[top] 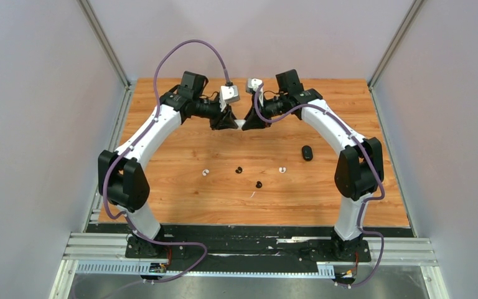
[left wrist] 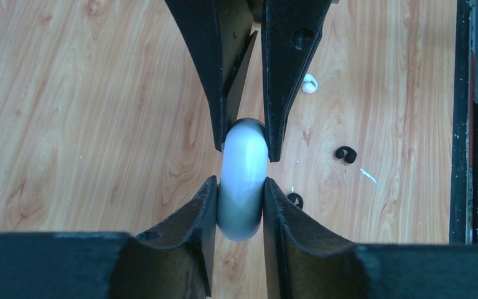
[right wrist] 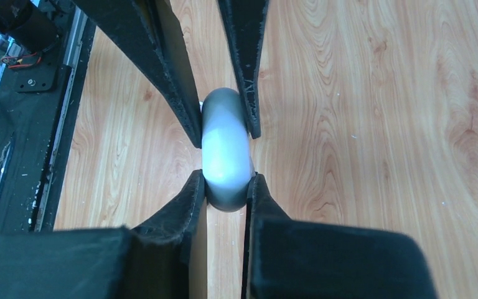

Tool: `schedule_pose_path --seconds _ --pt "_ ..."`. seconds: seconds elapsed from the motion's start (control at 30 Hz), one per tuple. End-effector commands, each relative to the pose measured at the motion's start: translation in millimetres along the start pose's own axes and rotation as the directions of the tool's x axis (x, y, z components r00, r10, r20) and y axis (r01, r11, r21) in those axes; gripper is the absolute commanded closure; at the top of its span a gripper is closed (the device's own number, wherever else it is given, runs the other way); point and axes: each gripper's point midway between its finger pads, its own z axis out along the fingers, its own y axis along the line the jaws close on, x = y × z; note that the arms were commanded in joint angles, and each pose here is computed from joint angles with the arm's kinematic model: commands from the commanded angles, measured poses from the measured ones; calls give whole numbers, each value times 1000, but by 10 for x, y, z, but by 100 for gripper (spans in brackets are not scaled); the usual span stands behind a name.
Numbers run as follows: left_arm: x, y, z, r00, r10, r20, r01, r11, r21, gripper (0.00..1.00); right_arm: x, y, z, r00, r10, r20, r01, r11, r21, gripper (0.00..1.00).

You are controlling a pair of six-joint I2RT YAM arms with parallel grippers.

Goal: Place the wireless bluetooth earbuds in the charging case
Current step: Pass from the left arm to the right, then pass from the right arm to the left

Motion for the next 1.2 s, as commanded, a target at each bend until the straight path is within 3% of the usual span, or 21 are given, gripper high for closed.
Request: schedule_pose_path --seconds 0.0,0.13,0.23,0.27,0.3,0.47,0.57,0.7,1.17 --pt "-307 -20 -151 997 30 71 -27 999 -40 61 -251 32 -74 998 -61 34 60 998 16 100" --pt "-519 106 -381 982 -55 178 75 991 -110 27 -424 4 -211 997 -29 73 27 999 31 100" --pt "-691 105 -635 944 -139 299 177 979 -102 17 -692 -8 -431 989 -22 144 20 1000 15 100" --pt "-760 80 -752 930 -112 349 150 985 -85 16 -769 -14 -499 986 -25 162 23 1000 11 100" --pt "-727 3 -773 914 -168 369 199 979 -48 16 -867 -5 -552 983 -33 180 32 999 8 100" --pt "-711 -204 -801 888 -108 446 97 994 48 20 -1071 60 -590 974 -50 220 52 999 -3 100" --pt "-688 -248 -744 874 -163 458 117 985 126 29 -1151 112 -573 968 -81 236 82 997 5 100" --pt "-707 -196 -734 868 -129 480 90 990 104 32 -1222 180 -538 958 -128 256 130 992 9 100" --pt "-777 -51 -686 848 -166 503 120 985 123 43 -1163 277 -337 965 -56 255 76 995 -68 100"
